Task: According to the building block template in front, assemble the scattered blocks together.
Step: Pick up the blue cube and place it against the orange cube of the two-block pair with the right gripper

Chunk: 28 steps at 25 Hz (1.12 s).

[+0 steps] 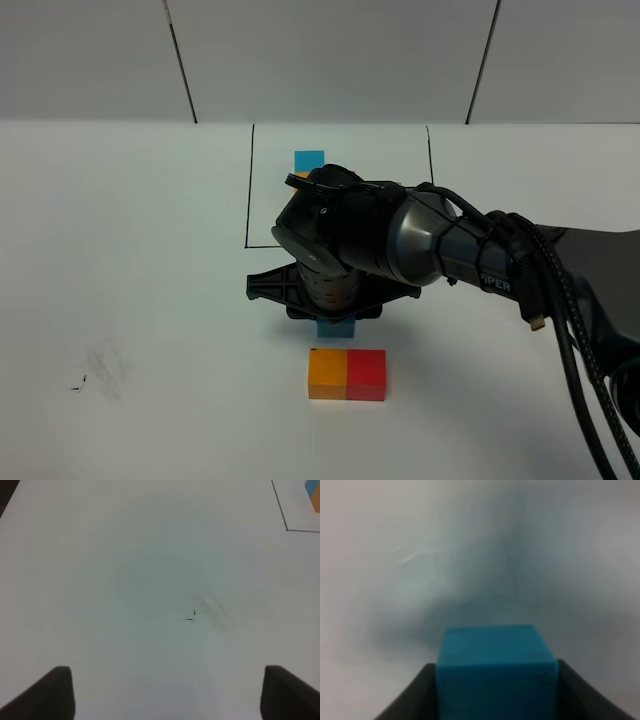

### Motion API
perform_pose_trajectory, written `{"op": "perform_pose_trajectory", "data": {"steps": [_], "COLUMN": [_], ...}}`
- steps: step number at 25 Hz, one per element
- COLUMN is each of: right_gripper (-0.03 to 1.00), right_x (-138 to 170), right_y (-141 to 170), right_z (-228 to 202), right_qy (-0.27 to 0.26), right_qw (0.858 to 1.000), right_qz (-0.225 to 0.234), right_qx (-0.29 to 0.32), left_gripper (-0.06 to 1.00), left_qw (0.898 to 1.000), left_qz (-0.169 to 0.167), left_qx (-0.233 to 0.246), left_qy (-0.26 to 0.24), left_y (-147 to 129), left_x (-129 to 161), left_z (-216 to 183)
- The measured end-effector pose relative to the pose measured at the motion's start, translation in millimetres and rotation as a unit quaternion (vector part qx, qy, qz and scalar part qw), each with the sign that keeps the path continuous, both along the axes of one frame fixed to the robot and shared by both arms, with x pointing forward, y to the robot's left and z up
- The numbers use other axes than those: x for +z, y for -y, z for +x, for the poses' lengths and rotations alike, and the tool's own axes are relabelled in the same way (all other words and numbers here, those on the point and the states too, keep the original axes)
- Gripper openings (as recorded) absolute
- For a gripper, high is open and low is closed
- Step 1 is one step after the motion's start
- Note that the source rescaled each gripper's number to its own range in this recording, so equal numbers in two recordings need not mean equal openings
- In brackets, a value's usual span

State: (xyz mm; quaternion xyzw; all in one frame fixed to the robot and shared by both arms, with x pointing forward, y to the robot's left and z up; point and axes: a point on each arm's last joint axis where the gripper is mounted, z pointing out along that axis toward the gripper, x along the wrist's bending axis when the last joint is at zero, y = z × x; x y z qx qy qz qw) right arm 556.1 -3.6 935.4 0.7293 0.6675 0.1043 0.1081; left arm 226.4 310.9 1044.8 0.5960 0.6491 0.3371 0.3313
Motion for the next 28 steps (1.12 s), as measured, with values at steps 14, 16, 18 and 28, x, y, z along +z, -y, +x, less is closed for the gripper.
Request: {"op": "perform_pose_trajectory", "data": {"steps": [14,16,18,28], "right_gripper": [0.24,0.24,0.24,0.24], "right_x": [-18,-20,-20,-30], "right_y": [-4,-4,-4,-7], "right_z": [-2,-2,-2,-2], "right_qy": [-0.021,-0.025,-0.027,-0.033], "right_qw": [1.0,1.0,1.0,0.999], "right_qz": [-0.005,-0.004,-0.003,0.0], "right_qx": [-0.003,-0.005,-0.006,-0.007], "left_gripper": [0.67,0.67,0.67,0.67], "left_qw": [1.0,1.0,1.0,1.0], "left_qz": [0.0,0.0,0.0,0.0], "left_qx": [0.0,0.0,0.0,0.0], "left_qy": [0.0,0.0,0.0,0.0], "left_y": [0,0,0,0], "left_x": [0,0,0,0], "left_z": [0,0,0,0]}}
